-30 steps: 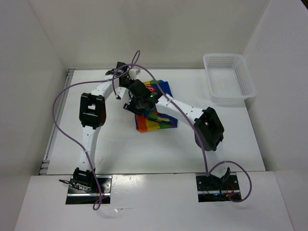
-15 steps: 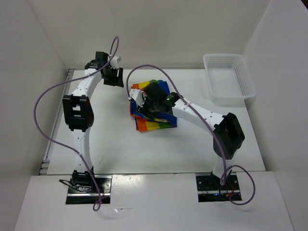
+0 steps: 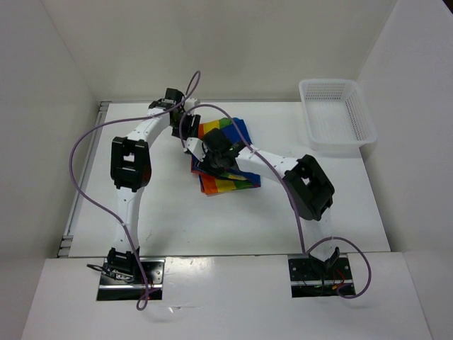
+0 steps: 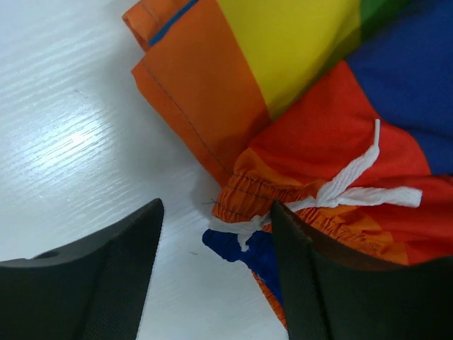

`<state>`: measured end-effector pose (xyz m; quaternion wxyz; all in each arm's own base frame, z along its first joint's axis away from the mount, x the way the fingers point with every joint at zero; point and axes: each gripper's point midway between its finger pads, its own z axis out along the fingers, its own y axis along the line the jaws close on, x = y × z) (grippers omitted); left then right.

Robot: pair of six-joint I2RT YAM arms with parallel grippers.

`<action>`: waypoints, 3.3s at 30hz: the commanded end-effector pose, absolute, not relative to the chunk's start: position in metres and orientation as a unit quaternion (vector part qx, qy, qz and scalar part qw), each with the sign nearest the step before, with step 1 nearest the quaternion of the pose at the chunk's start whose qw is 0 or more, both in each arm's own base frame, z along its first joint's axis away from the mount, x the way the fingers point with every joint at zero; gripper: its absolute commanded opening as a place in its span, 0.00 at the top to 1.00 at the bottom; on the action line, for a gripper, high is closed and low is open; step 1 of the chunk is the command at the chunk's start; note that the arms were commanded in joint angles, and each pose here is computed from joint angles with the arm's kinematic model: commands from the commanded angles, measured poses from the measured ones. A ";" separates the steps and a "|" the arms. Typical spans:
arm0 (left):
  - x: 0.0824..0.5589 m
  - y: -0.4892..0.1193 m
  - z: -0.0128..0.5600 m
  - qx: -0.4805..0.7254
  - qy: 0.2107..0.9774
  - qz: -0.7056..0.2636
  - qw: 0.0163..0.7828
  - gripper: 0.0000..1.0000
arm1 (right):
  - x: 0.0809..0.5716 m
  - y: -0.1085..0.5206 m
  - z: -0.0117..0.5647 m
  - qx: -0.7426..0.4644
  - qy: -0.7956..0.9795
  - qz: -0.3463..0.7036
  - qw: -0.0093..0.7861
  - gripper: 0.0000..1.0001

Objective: Fold and stack the shorts
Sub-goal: Fold the shorts

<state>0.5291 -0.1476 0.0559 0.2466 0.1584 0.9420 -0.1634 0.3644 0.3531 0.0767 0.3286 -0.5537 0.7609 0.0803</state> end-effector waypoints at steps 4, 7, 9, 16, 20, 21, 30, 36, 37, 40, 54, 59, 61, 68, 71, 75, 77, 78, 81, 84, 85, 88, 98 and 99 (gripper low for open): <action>0.527 -0.143 0.053 0.156 0.942 -0.172 0.241 0.46 | 0.382 0.356 0.070 -0.541 0.762 0.050 0.352 0.50; 0.526 -0.143 0.048 0.155 0.944 -0.172 0.236 0.60 | 0.383 0.353 0.067 -0.544 0.761 0.042 0.352 0.65; 0.526 -0.143 0.043 0.155 0.945 -0.172 0.232 0.74 | 0.384 0.353 0.067 -0.549 0.757 0.039 0.352 0.82; 0.541 -0.142 0.043 0.154 0.944 -0.160 0.246 1.00 | 0.380 0.348 0.108 -0.562 0.734 0.038 0.379 1.00; 0.547 -0.141 0.048 0.154 0.942 -0.156 0.254 1.00 | 0.335 0.357 0.124 -0.626 0.682 0.105 0.364 1.00; 0.548 -0.141 0.047 0.154 0.942 -0.156 0.254 1.00 | 0.319 0.354 0.112 -0.643 0.674 0.111 0.348 1.00; 0.546 -0.145 0.048 0.156 0.941 -0.168 0.249 1.00 | 0.304 0.358 0.071 -0.711 0.616 0.080 0.331 0.75; 0.545 -0.147 0.052 0.158 0.939 -0.173 0.250 0.59 | 0.319 0.375 0.103 -0.684 0.620 0.084 0.374 0.65; 0.545 -0.147 0.058 0.158 0.938 -0.173 0.255 0.47 | 0.318 0.380 0.122 -0.661 0.632 0.101 0.391 0.65; 0.547 -0.149 0.086 0.163 0.930 -0.177 0.279 0.29 | 0.319 0.394 0.181 -0.610 0.641 0.143 0.443 0.63; 0.466 -0.157 0.167 0.185 0.909 -0.228 0.297 0.14 | 0.470 0.260 0.173 -0.283 0.822 0.225 0.441 0.45; 0.439 -0.170 0.130 0.191 0.921 -0.243 0.238 0.26 | 0.536 0.238 0.153 -0.223 0.843 0.224 0.436 0.37; 0.432 -0.175 0.110 0.193 0.926 -0.244 0.213 0.23 | 0.550 0.238 0.139 -0.202 0.849 0.230 0.430 0.33; 0.409 -0.197 0.077 0.205 0.927 -0.272 0.157 0.18 | 0.564 0.235 0.091 -0.176 0.867 0.238 0.400 0.29; 0.395 -0.200 0.057 0.208 0.932 -0.266 0.129 0.31 | 0.557 0.236 0.070 -0.158 0.878 0.248 0.377 0.29; 0.378 -0.190 0.041 0.197 0.944 -0.248 0.090 0.54 | 0.557 0.225 0.051 -0.103 0.898 0.225 0.364 0.34; 0.372 -0.188 0.038 0.194 0.946 -0.247 0.078 0.66 | 0.561 0.221 0.045 -0.078 0.902 0.216 0.365 0.54; 0.369 -0.187 0.038 0.193 0.947 -0.247 0.071 0.79 | 0.565 0.219 0.047 -0.062 0.902 0.212 0.370 0.62; 0.363 -0.178 0.038 0.191 0.953 -0.226 0.069 0.93 | 0.578 0.207 0.054 0.000 0.903 0.184 0.388 0.89; 0.354 -0.168 0.033 0.187 0.959 -0.203 0.061 0.94 | 0.585 0.200 0.058 0.027 0.901 0.168 0.399 1.00; 0.352 -0.167 0.034 0.187 0.959 -0.203 0.061 0.94 | 0.586 0.199 0.058 0.034 0.901 0.166 0.399 1.00; 0.349 -0.165 0.034 0.187 0.960 -0.198 0.060 0.90 | 0.584 0.199 0.066 0.033 0.899 0.167 0.404 1.00; 0.376 -0.162 0.071 0.196 0.954 -0.174 0.142 0.28 | 0.572 0.211 0.159 -0.117 0.854 0.189 0.470 0.11; 0.376 -0.162 0.071 0.196 0.954 -0.174 0.143 0.26 | 0.570 0.212 0.172 -0.128 0.847 0.192 0.479 0.11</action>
